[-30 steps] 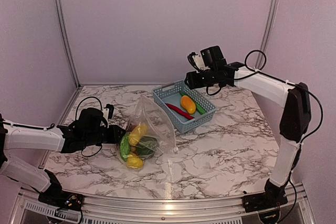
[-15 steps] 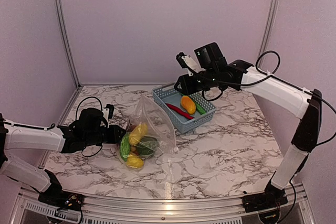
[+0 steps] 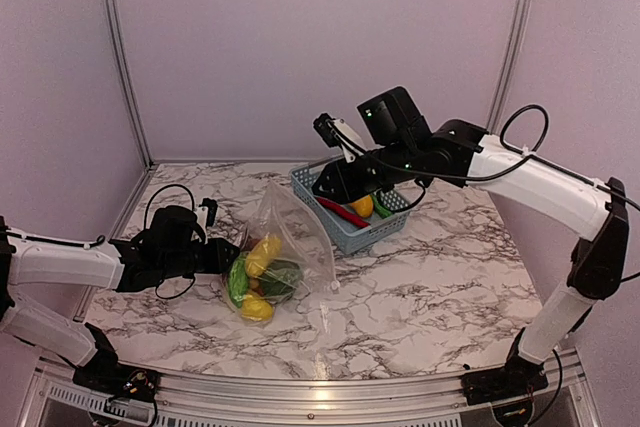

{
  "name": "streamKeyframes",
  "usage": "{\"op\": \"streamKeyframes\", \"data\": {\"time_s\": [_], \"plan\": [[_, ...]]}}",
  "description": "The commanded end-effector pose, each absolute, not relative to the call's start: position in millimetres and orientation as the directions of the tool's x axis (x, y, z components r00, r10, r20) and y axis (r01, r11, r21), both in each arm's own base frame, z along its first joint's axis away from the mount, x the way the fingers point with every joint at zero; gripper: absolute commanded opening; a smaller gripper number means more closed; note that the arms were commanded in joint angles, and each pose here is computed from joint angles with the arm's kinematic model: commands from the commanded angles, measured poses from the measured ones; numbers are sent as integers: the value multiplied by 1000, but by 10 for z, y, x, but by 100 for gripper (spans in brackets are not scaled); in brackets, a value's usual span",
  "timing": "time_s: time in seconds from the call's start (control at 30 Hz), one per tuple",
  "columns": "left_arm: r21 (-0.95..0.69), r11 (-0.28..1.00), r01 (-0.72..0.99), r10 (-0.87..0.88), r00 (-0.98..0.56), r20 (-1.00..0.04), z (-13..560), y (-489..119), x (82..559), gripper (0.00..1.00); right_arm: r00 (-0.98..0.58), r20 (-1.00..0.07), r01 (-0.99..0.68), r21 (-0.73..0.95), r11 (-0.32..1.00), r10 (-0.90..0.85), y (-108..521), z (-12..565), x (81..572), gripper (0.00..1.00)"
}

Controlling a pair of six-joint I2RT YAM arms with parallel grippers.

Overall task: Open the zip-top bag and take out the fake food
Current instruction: Pick up the fake fruit from the zipper food storage bag.

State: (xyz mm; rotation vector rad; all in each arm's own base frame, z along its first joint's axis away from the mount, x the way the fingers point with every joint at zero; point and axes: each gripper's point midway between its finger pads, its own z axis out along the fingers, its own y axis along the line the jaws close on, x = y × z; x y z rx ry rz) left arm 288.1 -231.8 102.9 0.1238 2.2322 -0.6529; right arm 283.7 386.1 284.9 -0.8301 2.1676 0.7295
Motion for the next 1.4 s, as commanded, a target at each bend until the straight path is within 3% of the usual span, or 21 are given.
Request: {"op": "streamKeyframes", "data": {"time_s": [0.0,0.67,1.37], "plan": [[-378,889,260,-83,-719,-690,829,-2220,2831,23,-576,-727,-746,282,604,-373,3989,2757,2639,24],[-382,888,256,-92,-716,-692,841,-2218,2836,23,-620,-645,-759,348,551,-446,4491,1984,2620,21],[-449,852,270,-146,-700,-699,921,-2265,2800,23,-787,-529,-600,533,597,-318,4764,1479,2791,46]]}}
